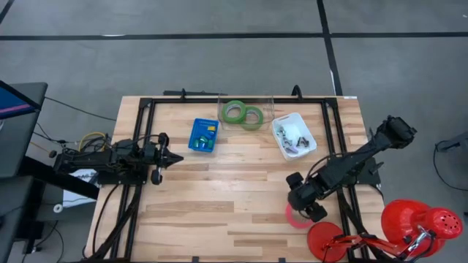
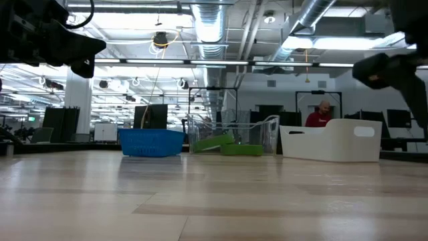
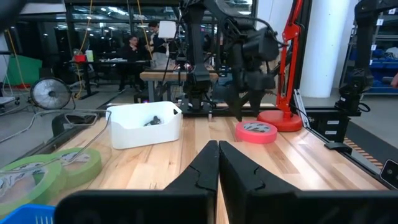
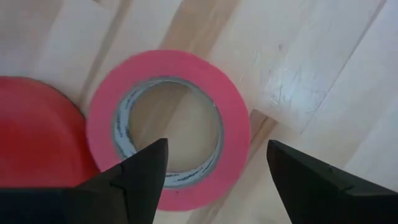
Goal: Pick and place Stapler, Stapler remover, tape
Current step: Put the pink tape into the transparent bin
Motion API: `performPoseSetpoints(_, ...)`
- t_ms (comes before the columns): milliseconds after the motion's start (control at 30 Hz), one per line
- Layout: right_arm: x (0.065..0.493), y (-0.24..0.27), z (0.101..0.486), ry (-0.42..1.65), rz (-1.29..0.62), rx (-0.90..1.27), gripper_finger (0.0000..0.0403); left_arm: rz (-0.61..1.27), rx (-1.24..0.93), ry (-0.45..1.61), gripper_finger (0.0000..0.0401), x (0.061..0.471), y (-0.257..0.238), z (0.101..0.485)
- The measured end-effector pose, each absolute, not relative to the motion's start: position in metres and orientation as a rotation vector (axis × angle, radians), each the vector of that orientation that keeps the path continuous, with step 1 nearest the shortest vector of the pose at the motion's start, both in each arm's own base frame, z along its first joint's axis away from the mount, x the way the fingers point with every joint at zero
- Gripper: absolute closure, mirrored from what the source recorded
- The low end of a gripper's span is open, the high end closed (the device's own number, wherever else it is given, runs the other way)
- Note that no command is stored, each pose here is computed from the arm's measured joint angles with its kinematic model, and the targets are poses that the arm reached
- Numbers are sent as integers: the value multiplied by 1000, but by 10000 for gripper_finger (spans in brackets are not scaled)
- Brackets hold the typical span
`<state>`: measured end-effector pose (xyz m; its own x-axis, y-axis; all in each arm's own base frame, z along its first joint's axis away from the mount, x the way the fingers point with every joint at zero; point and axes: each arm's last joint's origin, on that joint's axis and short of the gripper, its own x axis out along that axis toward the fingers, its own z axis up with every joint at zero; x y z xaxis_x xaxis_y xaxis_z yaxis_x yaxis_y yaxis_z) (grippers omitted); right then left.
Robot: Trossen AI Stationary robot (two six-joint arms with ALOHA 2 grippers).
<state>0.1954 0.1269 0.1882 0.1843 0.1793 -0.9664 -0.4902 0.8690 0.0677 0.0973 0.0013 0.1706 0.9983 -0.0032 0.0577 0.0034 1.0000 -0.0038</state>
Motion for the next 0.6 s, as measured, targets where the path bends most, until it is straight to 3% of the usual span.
performPoseSetpoints(600,208,132,147,1469,470,-363,138,-4,-4,-58,398,97,1,171)
